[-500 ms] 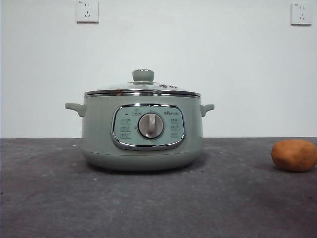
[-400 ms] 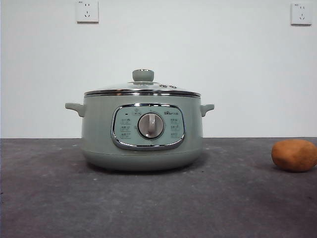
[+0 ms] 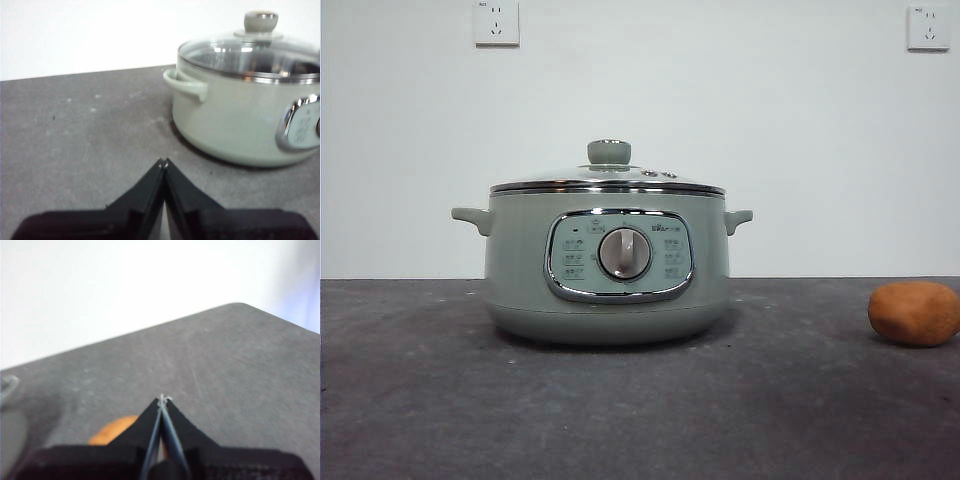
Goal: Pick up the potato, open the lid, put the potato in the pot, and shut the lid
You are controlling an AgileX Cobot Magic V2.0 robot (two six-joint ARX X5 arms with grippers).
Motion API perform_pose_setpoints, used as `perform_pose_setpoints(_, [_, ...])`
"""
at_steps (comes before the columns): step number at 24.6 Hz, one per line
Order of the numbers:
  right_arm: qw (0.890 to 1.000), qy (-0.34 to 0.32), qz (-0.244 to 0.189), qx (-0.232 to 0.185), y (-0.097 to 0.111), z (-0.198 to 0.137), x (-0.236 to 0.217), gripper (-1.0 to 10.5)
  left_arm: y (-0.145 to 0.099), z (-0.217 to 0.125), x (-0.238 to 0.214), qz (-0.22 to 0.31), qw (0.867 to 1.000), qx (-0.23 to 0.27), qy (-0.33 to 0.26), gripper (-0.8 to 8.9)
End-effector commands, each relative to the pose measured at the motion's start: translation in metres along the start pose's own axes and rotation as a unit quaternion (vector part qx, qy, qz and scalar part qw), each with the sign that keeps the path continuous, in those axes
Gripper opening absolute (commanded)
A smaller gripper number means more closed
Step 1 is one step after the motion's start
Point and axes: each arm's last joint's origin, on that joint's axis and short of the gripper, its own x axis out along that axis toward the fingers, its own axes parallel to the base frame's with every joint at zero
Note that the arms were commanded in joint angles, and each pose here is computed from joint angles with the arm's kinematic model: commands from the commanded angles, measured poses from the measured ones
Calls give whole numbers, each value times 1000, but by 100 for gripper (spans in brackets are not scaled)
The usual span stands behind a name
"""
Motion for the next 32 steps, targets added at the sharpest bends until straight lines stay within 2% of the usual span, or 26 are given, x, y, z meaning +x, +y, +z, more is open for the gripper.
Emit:
perform_pose_setpoints(1, [1000, -1, 22, 13, 5, 16, -1, -8, 0, 15, -3, 1, 1000, -18, -20, -6])
perform_pose_setpoints(4, [998, 14, 54, 12, 10, 32, -1, -8, -1, 31, -4, 0, 999, -32, -29, -6])
perform_pose_setpoints(8, [995, 67, 78, 10, 17, 52, 0, -8, -1, 57, -7, -3, 998, -47, -35, -6])
perform_pose_setpoints(12, [988, 137, 76, 9, 22, 72, 0, -7, -1, 87, -10, -2, 998, -54, -17, -6])
perform_pose_setpoints(18, [972, 230, 56, -7, 28, 98, 1, -2, -3, 127, -12, -15, 996, -72, 49, -4])
perform_pose_setpoints(21, [959, 273, 68, -31, 32, 106, 6, 1, -3, 140, -10, -25, 992, -83, 87, -4])
perform_pose_setpoints(24, [946, 311, 88, -39, 35, 112, 13, 2, -3, 150, -4, -52, 987, -96, 120, -4])
perform_pose_setpoints(28, [912, 397, 102, -23, 43, 123, 36, 2, -2, 168, 10, -118, 965, -130, 197, -4])
perform_pose_setpoints(31, [885, 446, 114, -70, 47, 126, 59, 3, -2, 175, 20, -164, 951, -127, 229, -5])
perform_pose_setpoints(32, [875, 465, 113, -74, 48, 126, 66, 3, -2, 176, 22, -174, 948, -126, 235, -5])
